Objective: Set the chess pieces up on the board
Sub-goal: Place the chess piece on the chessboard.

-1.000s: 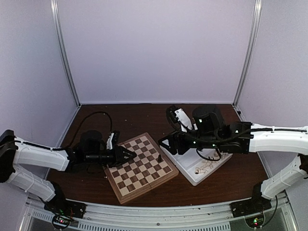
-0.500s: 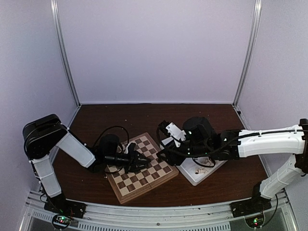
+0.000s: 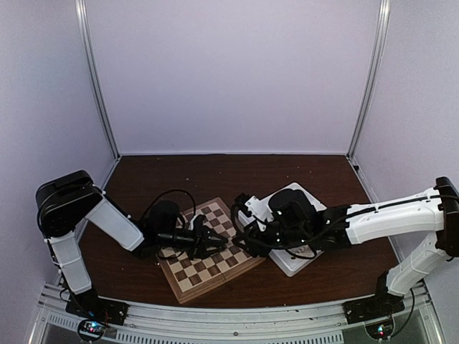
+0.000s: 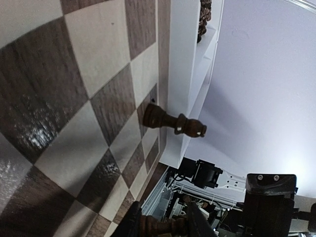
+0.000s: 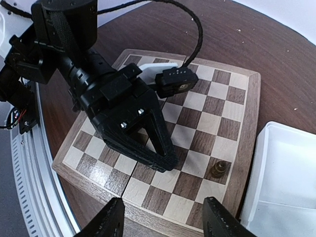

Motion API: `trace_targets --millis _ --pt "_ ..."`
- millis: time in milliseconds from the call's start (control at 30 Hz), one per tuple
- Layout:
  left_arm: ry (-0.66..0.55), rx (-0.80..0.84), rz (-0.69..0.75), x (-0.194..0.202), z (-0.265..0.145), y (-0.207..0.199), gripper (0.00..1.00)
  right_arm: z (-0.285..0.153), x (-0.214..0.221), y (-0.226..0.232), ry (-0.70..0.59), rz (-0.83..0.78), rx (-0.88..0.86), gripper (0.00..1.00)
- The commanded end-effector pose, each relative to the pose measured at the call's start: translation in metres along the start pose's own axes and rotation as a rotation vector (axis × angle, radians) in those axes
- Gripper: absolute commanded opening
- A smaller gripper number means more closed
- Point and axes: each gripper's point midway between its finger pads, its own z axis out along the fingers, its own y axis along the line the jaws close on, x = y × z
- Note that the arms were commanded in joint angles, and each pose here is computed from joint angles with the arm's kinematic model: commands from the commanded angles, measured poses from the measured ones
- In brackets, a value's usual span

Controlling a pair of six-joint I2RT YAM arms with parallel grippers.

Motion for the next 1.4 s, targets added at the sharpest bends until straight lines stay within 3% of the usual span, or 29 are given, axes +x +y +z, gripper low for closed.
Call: trace_targets --millis 0,700,1367 --pt "0.006 0.059 0.028 0.006 -0.003 -0.02 0.16 0.017 0.013 0.011 0.001 0.009 -0.03 0.56" --pt "-0.006 0.18 0.051 0.024 -0.031 -0.066 0.18 0.045 0.0 0.033 -0.108 0.136 -0.069 0.44" --pt "0.011 0.183 0.065 0.035 -0.027 -0.073 0.22 0.035 -0.018 0.03 -0.193 0.175 -0.061 0.32"
